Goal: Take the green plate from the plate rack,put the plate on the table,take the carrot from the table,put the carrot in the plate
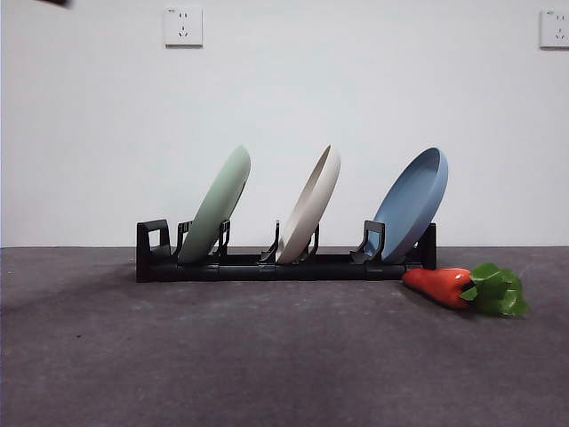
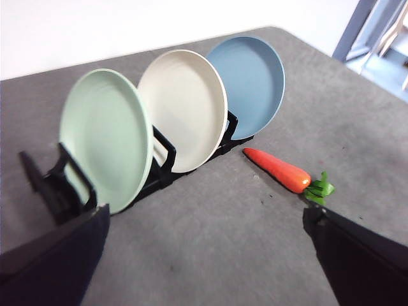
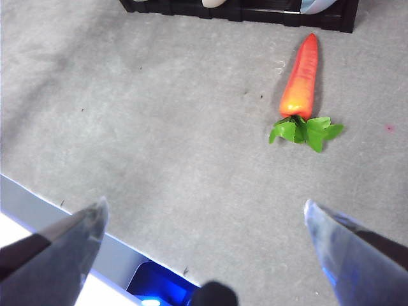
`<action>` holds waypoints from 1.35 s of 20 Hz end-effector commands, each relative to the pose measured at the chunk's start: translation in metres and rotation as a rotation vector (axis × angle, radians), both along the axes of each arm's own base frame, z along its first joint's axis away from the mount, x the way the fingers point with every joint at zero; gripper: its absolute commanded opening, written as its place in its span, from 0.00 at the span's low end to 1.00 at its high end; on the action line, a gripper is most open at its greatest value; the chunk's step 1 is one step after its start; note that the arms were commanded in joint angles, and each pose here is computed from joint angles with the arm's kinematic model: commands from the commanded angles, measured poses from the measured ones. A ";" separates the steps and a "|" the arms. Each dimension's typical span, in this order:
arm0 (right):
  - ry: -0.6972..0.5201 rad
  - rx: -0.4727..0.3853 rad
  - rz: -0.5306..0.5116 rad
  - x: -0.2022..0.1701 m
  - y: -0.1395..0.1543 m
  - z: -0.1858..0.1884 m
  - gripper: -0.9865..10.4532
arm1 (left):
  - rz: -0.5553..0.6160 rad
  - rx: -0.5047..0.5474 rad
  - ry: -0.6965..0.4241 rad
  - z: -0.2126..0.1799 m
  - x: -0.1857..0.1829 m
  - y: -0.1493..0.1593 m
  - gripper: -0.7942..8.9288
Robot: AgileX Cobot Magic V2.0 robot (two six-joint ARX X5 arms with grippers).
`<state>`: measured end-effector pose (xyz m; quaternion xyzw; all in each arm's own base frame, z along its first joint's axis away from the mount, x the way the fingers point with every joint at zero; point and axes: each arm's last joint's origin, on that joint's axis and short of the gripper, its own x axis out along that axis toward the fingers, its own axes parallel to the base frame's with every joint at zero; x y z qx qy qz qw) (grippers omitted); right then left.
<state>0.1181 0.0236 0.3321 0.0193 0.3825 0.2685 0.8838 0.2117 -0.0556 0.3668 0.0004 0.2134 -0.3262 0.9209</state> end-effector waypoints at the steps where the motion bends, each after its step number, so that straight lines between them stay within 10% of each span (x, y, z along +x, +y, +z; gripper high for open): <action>1: 0.003 0.002 0.004 0.002 0.000 0.000 0.66 | -0.005 0.029 -0.020 -0.005 0.033 -0.021 0.66; 19: 0.031 0.011 -0.008 0.001 0.000 -0.001 0.66 | 0.093 0.144 0.003 -0.120 0.193 -0.099 0.65; 27: 0.038 0.010 -0.008 0.001 0.000 -0.002 0.66 | 0.082 0.151 0.038 -0.130 0.194 -0.102 0.10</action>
